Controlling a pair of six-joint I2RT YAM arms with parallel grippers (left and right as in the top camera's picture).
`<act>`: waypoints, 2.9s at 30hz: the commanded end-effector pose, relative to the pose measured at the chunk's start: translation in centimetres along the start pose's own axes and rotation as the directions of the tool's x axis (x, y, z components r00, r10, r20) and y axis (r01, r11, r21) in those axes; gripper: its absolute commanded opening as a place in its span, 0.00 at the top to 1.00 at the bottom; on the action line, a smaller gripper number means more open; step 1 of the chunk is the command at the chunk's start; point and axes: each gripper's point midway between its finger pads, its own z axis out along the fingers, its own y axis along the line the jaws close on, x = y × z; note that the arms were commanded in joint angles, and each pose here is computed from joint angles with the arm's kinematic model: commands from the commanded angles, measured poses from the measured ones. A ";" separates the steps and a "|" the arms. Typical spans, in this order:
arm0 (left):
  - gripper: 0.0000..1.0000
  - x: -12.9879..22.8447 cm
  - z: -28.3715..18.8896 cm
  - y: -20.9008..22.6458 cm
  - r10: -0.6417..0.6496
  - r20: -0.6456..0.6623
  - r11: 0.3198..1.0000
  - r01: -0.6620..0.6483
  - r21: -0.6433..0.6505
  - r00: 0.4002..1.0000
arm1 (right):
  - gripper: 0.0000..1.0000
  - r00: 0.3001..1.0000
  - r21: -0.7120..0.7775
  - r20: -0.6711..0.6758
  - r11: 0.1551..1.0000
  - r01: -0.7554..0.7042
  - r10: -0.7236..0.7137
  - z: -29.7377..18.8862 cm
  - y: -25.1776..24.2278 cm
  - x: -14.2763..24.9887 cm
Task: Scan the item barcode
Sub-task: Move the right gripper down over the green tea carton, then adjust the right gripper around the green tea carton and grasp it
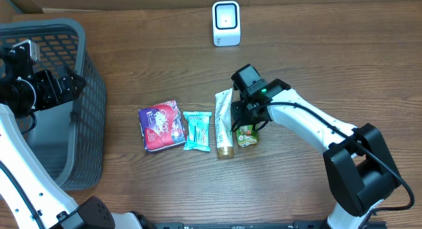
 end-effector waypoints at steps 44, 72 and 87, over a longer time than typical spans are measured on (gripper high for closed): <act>0.00 0.0 0.2 0.1 0.003 -0.007 1.000 -0.003 0.000 1.000 | 0.37 0.993 0.066 -0.115 0.998 -0.023 0.031 -4.8 -4.7 0.2; 0.00 0.0 0.2 0.1 0.003 -0.007 1.000 -0.003 0.000 1.000 | 0.36 0.907 -0.324 -0.288 0.860 -0.394 0.307 1.0 -6.4 6.6; 0.00 0.0 0.2 0.1 0.003 -0.007 1.000 -0.003 0.000 1.000 | 0.68 0.931 -0.368 -0.173 0.856 -0.363 0.321 1.8 -7.1 4.3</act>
